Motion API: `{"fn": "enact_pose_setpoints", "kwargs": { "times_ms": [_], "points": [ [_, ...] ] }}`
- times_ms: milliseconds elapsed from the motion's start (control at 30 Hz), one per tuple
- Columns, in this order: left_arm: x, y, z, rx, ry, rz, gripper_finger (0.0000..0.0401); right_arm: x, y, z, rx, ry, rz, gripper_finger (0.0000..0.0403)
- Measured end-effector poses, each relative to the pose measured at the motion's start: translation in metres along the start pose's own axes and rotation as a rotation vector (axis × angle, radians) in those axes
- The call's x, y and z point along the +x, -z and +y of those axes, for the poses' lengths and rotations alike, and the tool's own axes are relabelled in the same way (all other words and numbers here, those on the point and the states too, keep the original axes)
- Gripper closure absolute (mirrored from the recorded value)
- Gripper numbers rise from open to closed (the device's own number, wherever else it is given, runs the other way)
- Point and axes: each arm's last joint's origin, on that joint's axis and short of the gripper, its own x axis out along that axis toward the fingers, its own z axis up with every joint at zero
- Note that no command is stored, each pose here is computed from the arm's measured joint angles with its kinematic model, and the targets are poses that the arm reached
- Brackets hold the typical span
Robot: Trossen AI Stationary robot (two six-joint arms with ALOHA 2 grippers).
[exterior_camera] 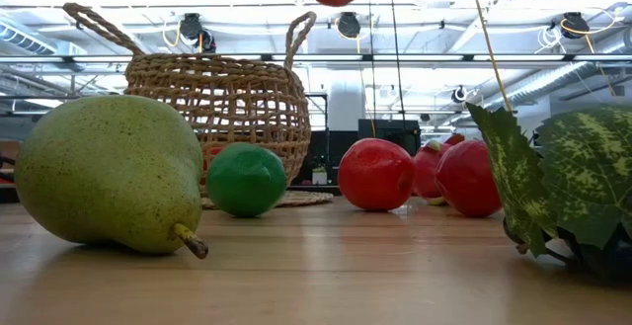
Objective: Build produce basket
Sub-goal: Put the apple into the basket
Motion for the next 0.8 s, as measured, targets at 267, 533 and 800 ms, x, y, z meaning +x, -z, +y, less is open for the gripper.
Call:
{"fn": "enact_pose_setpoints", "kwargs": {
  "times_ms": [267,533,800],
  "points": [
    [0.0082,-0.0033,0.0079,-0.176,0.082,0.058,0.0052,0.0,0.0,0.0001,0.0,0.0,0.0,0.0259],
    [0.008,-0.0031,0.0074,-0.175,0.094,0.064,0.0052,0.0,0.0,0.0001,0.0,0.0,0.0,0.0259],
    [0.0082,-0.0032,0.0076,-0.128,0.094,0.061,0.0052,0.0,0.0,0.0001,0.0,0.0,0.0,0.0259]
  ]
}}
